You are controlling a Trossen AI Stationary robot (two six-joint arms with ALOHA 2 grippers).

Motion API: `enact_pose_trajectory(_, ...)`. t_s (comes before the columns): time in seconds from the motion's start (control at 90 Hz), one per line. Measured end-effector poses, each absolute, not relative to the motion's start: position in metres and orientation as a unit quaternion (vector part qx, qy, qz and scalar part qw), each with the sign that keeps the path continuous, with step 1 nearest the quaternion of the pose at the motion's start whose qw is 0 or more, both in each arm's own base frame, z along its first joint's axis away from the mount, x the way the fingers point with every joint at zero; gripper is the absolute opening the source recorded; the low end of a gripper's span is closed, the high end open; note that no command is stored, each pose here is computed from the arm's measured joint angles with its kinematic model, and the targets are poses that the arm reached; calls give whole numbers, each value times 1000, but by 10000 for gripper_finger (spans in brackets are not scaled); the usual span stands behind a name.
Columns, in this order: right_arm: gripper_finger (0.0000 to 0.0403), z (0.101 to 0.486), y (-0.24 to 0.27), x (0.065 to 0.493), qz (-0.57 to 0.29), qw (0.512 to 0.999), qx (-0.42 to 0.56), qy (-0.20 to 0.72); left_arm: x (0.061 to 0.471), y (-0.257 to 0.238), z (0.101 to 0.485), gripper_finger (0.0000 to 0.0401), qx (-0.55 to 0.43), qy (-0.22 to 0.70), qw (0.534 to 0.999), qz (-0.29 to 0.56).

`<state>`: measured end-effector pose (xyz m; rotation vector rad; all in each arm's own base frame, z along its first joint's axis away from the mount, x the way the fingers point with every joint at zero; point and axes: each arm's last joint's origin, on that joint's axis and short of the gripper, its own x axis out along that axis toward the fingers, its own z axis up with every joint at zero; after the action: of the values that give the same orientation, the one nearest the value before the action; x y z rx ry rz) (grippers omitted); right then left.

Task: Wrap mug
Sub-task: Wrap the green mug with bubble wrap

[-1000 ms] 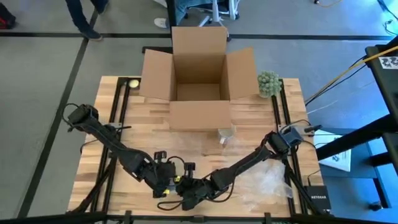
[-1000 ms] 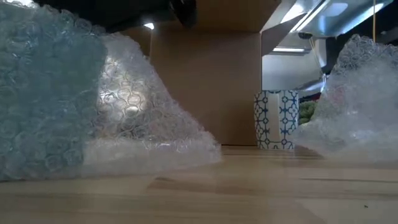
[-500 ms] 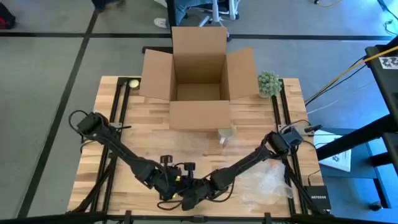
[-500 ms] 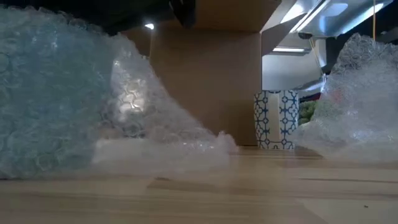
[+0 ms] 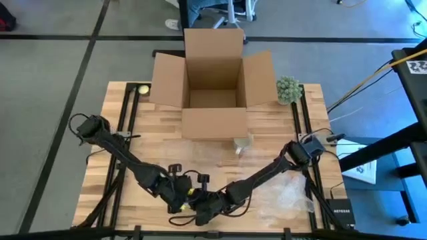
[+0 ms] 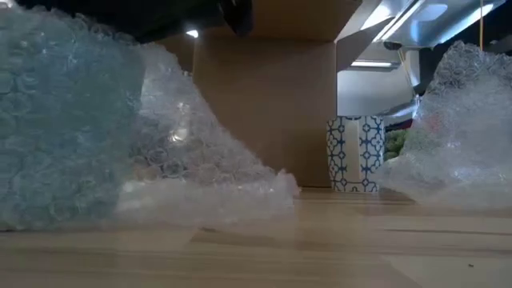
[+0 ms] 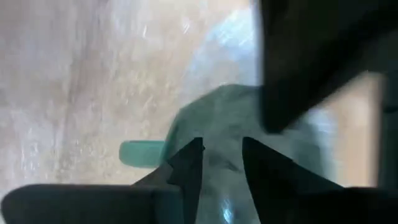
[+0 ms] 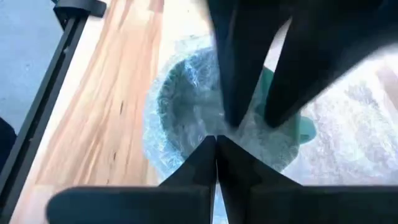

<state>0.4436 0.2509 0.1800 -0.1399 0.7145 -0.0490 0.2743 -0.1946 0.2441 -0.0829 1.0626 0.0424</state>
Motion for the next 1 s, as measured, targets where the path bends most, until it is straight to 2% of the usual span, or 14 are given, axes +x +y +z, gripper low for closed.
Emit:
enact_pose_trajectory(0.233,1,184,252,444,-21,932,-69,354,255,-188,272,98,-34,471,881,34)
enact_pose_trajectory(0.4,10,193,253,447,-20,934,-64,351,248,-185,277,98,-29,470,881,44)
enact_pose_trajectory(0.589,84,228,257,452,-8,943,-63,328,246,-182,276,98,-20,479,876,56)
enact_pose_trajectory(0.822,177,289,245,431,-21,909,-104,403,243,-185,276,98,-20,475,878,64)
enact_pose_trajectory(0.922,195,284,235,415,-53,873,-126,468,241,-188,276,98,-21,474,878,62)
enact_pose_trajectory(1.0,199,264,225,410,-102,843,-145,508,238,-192,276,98,-24,471,880,61)
